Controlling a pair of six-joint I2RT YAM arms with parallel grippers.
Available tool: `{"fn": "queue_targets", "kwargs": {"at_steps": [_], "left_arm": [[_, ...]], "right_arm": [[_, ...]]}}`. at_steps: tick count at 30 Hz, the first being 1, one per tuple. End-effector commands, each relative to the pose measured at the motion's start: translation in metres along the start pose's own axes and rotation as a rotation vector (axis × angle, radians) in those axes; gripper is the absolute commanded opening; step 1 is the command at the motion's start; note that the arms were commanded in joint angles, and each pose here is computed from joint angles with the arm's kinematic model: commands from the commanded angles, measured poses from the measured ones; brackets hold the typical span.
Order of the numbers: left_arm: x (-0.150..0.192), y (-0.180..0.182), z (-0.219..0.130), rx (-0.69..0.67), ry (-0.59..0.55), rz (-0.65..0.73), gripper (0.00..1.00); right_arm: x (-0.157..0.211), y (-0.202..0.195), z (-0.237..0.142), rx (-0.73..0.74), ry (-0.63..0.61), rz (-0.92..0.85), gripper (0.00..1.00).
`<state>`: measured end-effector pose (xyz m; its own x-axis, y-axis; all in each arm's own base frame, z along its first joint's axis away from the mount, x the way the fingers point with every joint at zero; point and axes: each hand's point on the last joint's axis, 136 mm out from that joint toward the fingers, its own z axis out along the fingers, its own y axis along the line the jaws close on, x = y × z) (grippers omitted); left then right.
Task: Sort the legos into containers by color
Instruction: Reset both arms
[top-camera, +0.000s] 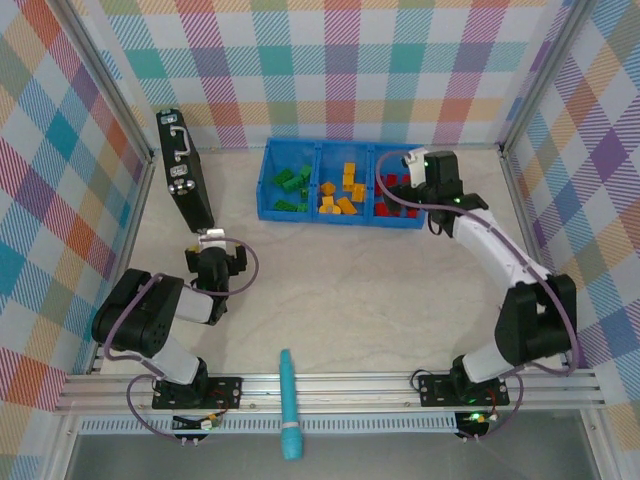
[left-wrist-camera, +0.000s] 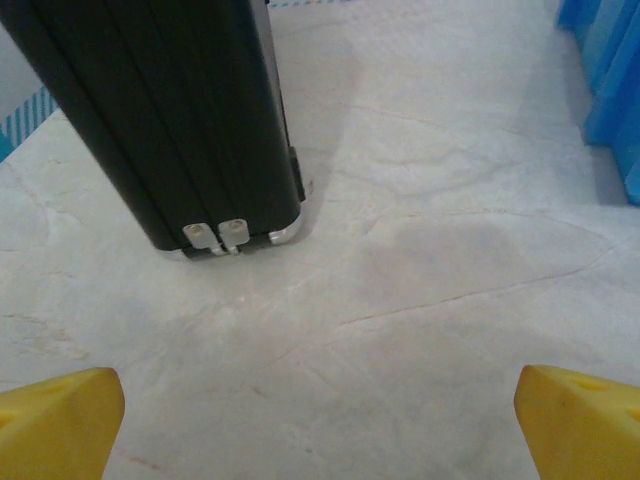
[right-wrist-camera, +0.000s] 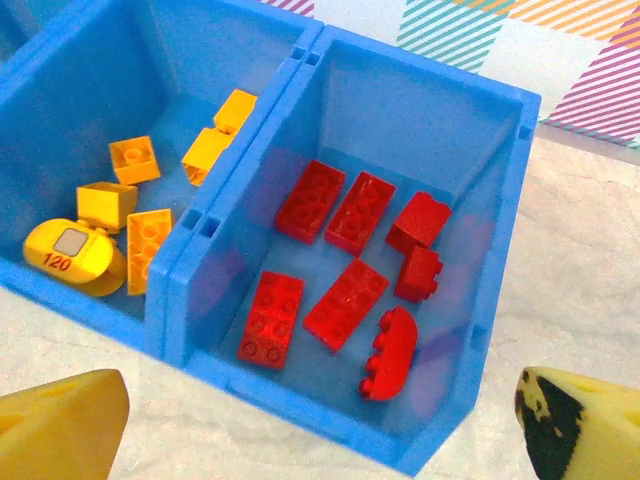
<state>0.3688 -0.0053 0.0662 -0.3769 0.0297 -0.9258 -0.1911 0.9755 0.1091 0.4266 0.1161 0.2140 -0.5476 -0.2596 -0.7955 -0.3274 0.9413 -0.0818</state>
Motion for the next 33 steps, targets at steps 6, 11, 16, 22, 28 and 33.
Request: {"fn": "queue_targets", "kwargs": {"at_steps": [6, 11, 16, 22, 28, 33], "left_arm": [[-0.026, -0.007, 0.021, 0.134, 0.010, -0.087, 1.00], [-0.026, -0.006, 0.022, 0.145, 0.014, -0.095, 1.00], [-0.026, -0.006, 0.022, 0.147, 0.012, -0.095, 1.00], [-0.026, -0.006, 0.022, 0.145, 0.013, -0.095, 1.00], [-0.026, -0.006, 0.022, 0.146, 0.013, -0.095, 1.00], [-0.026, -0.006, 0.022, 0.146, 0.013, -0.096, 1.00]], "right_arm": [[0.042, 0.011, -0.017, -0.028, -0.034, 0.011, 0.99], [0.068, 0.005, -0.027, 0.028, -0.160, -0.032, 0.99], [0.093, -0.015, -0.033, 0.095, -0.238, 0.003, 0.99], [0.111, -0.046, -0.039, 0.121, -0.353, 0.159, 0.99], [0.117, -0.050, -0.019, 0.069, -0.371, 0.177, 0.99], [0.128, -0.044, 0.007, 0.012, -0.365, 0.179, 0.99]]}}
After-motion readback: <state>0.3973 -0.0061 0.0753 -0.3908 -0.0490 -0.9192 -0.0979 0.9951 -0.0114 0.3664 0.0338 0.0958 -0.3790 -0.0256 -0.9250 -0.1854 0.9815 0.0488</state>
